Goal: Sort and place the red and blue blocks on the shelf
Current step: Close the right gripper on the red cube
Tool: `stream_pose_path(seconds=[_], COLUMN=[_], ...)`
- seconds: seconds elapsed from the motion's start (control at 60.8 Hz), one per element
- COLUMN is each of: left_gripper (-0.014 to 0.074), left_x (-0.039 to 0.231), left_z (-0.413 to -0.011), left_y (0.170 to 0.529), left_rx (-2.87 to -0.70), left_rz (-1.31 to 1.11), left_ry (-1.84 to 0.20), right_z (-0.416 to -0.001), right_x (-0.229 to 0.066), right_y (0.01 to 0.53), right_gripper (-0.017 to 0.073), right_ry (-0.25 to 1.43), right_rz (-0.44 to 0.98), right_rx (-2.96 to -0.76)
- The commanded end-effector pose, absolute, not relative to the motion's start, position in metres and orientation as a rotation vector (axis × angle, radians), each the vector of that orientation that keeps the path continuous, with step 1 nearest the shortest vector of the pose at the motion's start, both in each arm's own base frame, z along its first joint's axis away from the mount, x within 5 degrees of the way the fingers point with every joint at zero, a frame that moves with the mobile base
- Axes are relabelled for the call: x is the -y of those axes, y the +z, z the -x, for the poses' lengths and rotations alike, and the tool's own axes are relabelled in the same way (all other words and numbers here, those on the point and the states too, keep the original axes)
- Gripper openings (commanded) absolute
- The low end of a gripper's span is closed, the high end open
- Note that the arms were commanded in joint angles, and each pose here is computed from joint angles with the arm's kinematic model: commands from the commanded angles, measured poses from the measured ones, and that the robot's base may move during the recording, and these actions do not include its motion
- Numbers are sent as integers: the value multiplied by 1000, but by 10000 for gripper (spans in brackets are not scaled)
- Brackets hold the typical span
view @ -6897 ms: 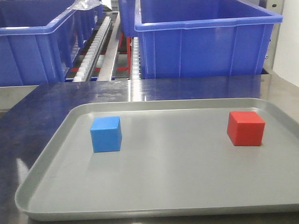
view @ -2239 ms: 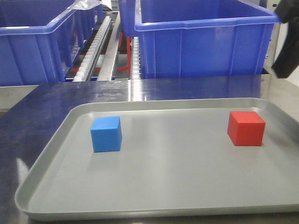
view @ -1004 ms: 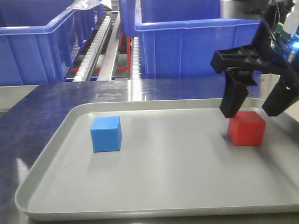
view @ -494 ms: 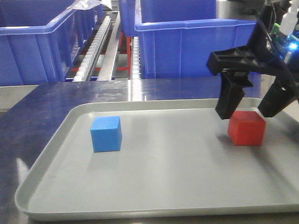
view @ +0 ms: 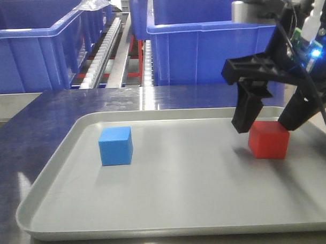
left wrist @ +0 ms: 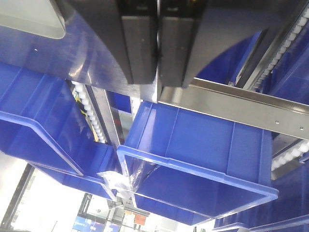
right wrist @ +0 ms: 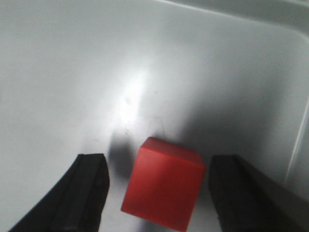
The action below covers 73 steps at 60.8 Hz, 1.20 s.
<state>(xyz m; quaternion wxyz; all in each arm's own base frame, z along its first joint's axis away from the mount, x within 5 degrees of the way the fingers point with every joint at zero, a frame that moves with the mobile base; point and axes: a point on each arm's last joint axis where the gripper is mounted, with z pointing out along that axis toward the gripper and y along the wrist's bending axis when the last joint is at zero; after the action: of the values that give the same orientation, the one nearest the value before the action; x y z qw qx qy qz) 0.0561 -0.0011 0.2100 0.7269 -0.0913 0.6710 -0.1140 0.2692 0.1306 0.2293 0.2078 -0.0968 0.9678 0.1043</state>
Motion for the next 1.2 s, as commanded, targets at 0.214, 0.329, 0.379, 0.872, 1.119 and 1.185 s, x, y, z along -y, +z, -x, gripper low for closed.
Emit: stream_pose_path(seconds=[0.214, 0.329, 0.379, 0.872, 1.119, 1.185], left_gripper=[148, 148, 148, 148, 148, 148], left_x=[1, 1, 1, 1, 1, 1], left_z=[-55, -55, -55, -55, -55, -55], left_y=[211, 211, 211, 211, 211, 211], left_rx=[-1407, -1407, -1407, -1407, -1407, -1407], left_rz=[191, 191, 191, 191, 191, 191], left_ry=[-257, -257, -257, -257, -257, -257], right_z=[-274, -275, -275, -276, -277, -276], right_x=[-133, -133, -133, -133, -132, -132], right_y=[248, 244, 243, 238, 238, 240], right_gripper=[551, 551, 551, 367, 208, 169], right_ry=[320, 312, 309, 287, 272, 274], right_rz=[263, 266, 267, 282, 295, 295], right_rx=[-2608, -2624, -2631, -2646, -2641, -2633])
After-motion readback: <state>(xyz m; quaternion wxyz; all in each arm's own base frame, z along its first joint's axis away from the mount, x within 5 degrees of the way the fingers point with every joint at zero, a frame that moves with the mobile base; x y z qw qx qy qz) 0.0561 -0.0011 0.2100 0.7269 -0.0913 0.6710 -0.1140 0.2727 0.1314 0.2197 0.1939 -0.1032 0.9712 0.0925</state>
